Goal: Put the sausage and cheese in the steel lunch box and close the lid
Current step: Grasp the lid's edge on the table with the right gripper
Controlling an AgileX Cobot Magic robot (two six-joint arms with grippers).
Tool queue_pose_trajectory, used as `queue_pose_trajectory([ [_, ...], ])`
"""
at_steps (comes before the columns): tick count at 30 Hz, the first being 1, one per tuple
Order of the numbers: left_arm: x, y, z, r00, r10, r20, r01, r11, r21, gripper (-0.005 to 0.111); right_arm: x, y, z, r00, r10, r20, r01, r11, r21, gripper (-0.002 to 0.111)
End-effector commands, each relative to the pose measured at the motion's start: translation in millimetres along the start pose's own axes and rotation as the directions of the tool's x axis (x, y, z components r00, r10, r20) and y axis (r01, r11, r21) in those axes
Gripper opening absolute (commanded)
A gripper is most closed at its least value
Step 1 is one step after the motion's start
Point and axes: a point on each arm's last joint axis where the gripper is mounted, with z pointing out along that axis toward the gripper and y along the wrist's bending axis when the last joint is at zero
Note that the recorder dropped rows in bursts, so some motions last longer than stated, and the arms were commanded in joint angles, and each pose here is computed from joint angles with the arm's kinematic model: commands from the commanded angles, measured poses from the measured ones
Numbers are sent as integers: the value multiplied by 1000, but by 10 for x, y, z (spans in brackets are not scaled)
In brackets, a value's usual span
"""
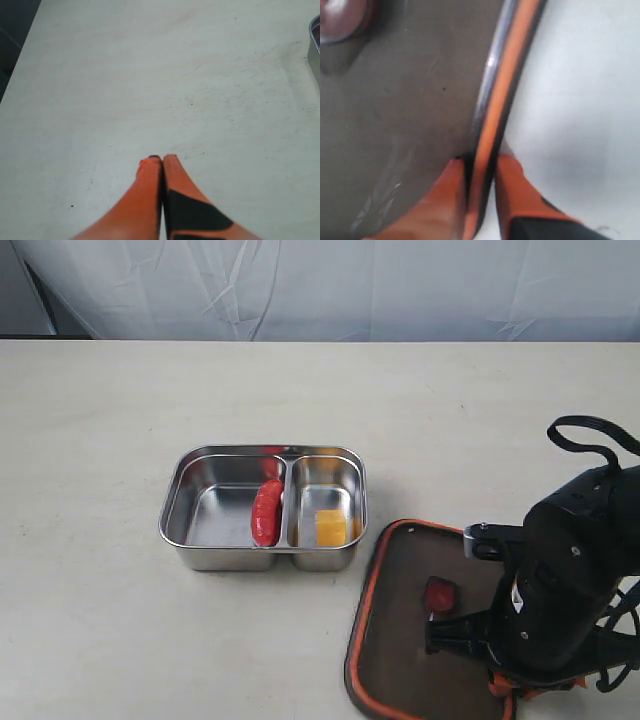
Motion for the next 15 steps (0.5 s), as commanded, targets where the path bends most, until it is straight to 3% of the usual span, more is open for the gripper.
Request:
queue_pose_trajectory([
  [1,5,-6,0,1000,3,13,-3,1000,11,0,7,-15,16,1000,14,-14,-13,1000,9,0],
  [7,5,-6,0,1000,3,13,-3,1000,11,0,40,-68,13,999,18,-48,-15,998,67,0],
  [15,4,-7,0,1000,3,15,-3,1000,11,0,10,-163,-63,999,36,20,-39,988,148,0],
])
